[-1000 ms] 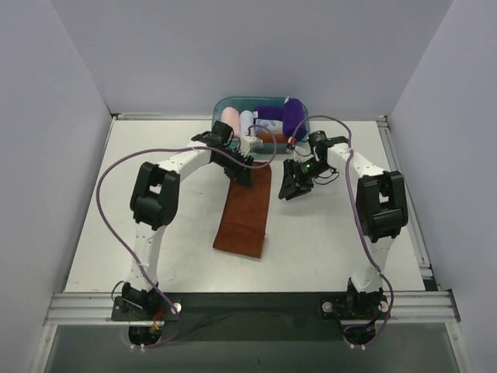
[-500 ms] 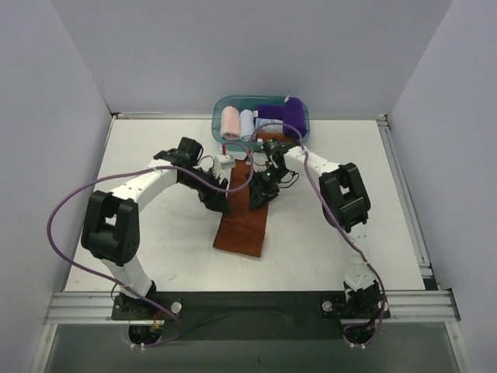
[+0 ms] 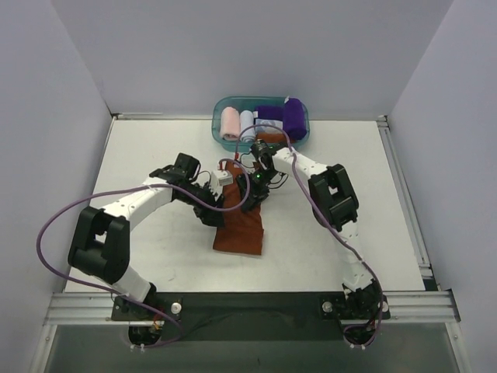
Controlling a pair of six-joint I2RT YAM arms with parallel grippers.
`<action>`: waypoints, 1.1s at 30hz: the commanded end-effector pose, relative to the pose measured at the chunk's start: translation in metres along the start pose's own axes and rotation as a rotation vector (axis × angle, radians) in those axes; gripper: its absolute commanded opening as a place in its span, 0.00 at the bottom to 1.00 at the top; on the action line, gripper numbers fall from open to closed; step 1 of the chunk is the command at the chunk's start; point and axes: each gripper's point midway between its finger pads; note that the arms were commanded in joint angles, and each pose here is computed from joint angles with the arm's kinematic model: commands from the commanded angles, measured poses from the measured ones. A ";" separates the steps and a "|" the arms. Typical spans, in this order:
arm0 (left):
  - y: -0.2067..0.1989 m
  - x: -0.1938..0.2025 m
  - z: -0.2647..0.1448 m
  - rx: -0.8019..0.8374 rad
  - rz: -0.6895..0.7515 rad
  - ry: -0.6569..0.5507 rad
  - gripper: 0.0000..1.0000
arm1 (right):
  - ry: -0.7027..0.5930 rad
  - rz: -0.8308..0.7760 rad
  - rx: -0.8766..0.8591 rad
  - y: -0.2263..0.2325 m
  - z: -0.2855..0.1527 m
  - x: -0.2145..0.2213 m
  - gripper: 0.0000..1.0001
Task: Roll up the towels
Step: Roll the towel
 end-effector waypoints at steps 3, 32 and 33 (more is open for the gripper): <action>0.017 -0.020 0.009 -0.028 0.047 -0.017 0.65 | 0.008 -0.060 0.077 0.005 -0.025 0.007 0.38; 0.051 0.016 0.026 -0.079 -0.228 -0.036 0.00 | -0.148 0.151 -0.279 0.083 -0.105 0.021 0.37; 0.054 0.013 0.028 -0.083 -0.242 -0.042 0.00 | -0.152 0.143 -0.305 0.088 -0.100 0.019 0.37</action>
Point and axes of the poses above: each gripper's point midway between its finger pads, its own z axis out along the fingers, its own y axis along the line the jaws close on, x = y × z, and after that the axes turned 5 degrees about -z, right-handed
